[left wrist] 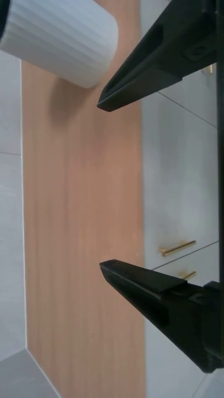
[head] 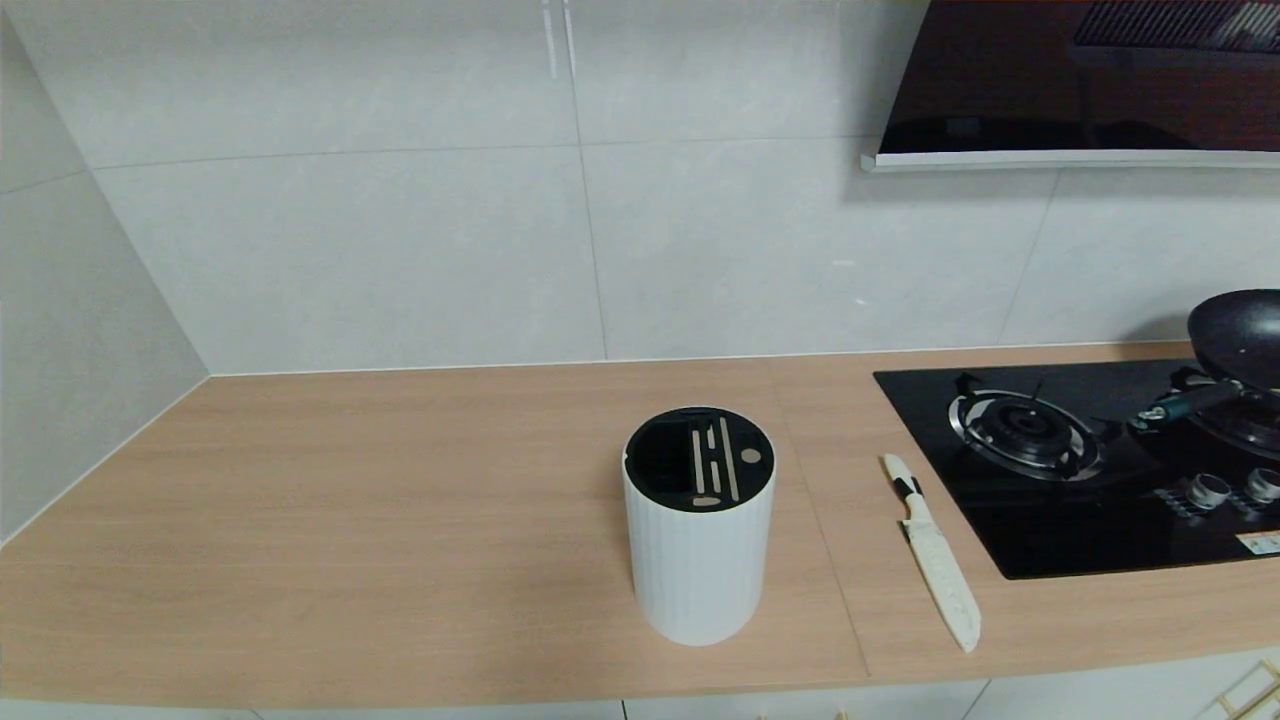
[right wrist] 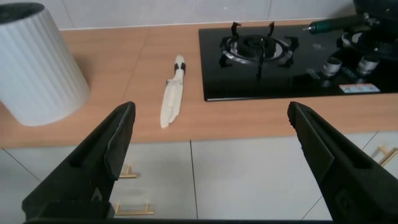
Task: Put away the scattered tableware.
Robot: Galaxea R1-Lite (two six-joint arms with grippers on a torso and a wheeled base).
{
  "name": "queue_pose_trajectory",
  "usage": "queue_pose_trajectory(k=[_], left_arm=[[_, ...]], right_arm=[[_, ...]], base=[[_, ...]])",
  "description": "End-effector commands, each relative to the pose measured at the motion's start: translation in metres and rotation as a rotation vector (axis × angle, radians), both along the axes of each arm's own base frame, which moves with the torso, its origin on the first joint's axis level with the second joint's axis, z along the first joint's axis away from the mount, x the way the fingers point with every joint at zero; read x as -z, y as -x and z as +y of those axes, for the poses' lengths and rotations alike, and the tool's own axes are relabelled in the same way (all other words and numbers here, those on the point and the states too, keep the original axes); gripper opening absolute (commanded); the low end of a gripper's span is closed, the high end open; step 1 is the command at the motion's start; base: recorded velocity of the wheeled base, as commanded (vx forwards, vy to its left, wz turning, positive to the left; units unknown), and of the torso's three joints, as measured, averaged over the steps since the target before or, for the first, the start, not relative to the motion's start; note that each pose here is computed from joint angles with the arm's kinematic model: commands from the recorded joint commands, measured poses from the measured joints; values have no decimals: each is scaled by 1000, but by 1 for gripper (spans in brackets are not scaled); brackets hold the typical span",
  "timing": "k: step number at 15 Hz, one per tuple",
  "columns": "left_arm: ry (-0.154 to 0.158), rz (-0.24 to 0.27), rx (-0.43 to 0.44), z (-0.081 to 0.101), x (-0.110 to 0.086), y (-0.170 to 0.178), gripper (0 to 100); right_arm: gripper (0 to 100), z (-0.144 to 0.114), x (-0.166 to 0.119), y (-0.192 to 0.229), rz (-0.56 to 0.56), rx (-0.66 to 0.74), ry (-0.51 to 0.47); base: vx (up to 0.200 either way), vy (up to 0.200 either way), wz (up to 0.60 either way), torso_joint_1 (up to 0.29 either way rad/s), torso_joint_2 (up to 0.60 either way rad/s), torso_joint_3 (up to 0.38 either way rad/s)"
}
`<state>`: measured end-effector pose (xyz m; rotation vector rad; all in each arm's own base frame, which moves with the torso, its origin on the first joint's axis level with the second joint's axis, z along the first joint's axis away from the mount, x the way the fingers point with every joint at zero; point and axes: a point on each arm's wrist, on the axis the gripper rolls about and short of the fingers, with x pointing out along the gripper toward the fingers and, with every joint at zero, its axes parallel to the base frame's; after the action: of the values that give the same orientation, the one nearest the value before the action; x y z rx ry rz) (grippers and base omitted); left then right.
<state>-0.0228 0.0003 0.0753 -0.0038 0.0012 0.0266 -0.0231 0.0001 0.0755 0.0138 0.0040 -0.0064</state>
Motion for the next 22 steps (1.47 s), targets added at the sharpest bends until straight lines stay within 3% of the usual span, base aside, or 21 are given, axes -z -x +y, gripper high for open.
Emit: queue_pose_trajectory(k=[1,14,16,18,22], left_arm=[[1,0,-1,0,0,0,100],[1,0,-1,0,0,0,100],[1,0,-1,0,0,0,100],[1,0,-1,0,0,0,100],[1,0,-1,0,0,0,100]], right_arm=[[100,0,0,0,1,0,0],[100,0,-3,0,-12,-5,26],[100,1,-49,14,-138,-68,5],[100,2,-66,-2,-9,-115,8],[100,9,-90,-84,381,-256,14]], base=[[0,0,0,168,-364,-193],[0,0,0,14,-30,-15],[0,0,0,0,0,0],[0,0,0,0,0,0],[0,0,0,0,0,0]])
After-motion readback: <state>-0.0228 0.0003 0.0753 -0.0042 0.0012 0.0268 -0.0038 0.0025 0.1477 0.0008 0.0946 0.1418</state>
